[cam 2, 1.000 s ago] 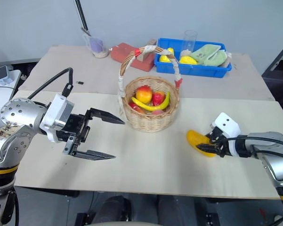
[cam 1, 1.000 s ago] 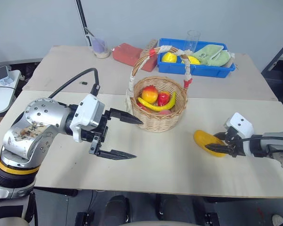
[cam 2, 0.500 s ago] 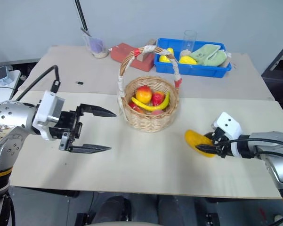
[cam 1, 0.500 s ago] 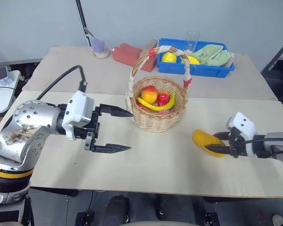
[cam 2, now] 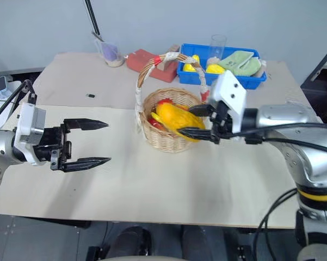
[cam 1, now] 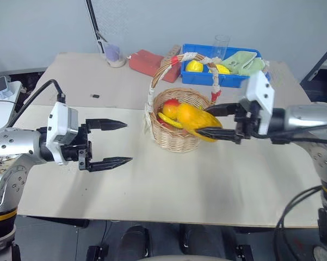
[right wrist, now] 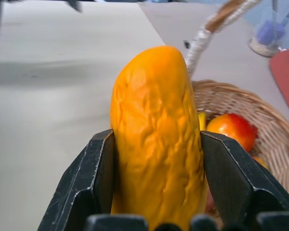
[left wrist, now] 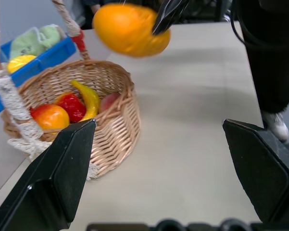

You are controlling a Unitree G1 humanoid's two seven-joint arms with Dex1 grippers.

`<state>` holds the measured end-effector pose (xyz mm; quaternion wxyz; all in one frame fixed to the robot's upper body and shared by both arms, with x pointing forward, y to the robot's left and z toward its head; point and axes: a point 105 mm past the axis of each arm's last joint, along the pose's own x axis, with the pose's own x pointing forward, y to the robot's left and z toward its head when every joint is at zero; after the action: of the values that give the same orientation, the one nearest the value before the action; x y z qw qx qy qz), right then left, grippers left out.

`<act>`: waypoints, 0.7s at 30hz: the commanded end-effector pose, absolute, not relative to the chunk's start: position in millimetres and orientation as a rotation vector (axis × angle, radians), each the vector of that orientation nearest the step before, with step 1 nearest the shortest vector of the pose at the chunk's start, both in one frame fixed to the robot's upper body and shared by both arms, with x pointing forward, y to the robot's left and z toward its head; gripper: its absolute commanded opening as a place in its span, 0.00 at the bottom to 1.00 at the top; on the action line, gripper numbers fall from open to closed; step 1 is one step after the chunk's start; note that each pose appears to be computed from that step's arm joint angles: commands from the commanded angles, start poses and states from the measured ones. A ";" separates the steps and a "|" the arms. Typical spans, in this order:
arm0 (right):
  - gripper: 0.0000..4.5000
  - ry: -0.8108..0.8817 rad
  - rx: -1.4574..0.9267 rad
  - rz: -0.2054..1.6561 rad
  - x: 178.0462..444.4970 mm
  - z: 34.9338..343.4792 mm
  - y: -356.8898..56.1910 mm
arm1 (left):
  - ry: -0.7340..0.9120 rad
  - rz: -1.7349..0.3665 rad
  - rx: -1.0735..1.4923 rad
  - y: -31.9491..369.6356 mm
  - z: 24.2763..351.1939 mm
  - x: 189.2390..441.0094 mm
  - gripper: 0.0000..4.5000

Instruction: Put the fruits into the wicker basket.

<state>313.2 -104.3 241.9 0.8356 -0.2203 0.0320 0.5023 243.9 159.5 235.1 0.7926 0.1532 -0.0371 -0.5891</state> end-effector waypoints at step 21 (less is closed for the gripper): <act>0.99 0.025 -0.343 0.988 304.7 252.2 -136.0 | -0.125 -1.262 0.283 144.8 253.0 240.3 1.00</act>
<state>314.6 -129.9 236.6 0.8671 -0.1559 0.0371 0.4716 243.0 146.9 247.6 0.8003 0.1271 -0.0526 -0.5836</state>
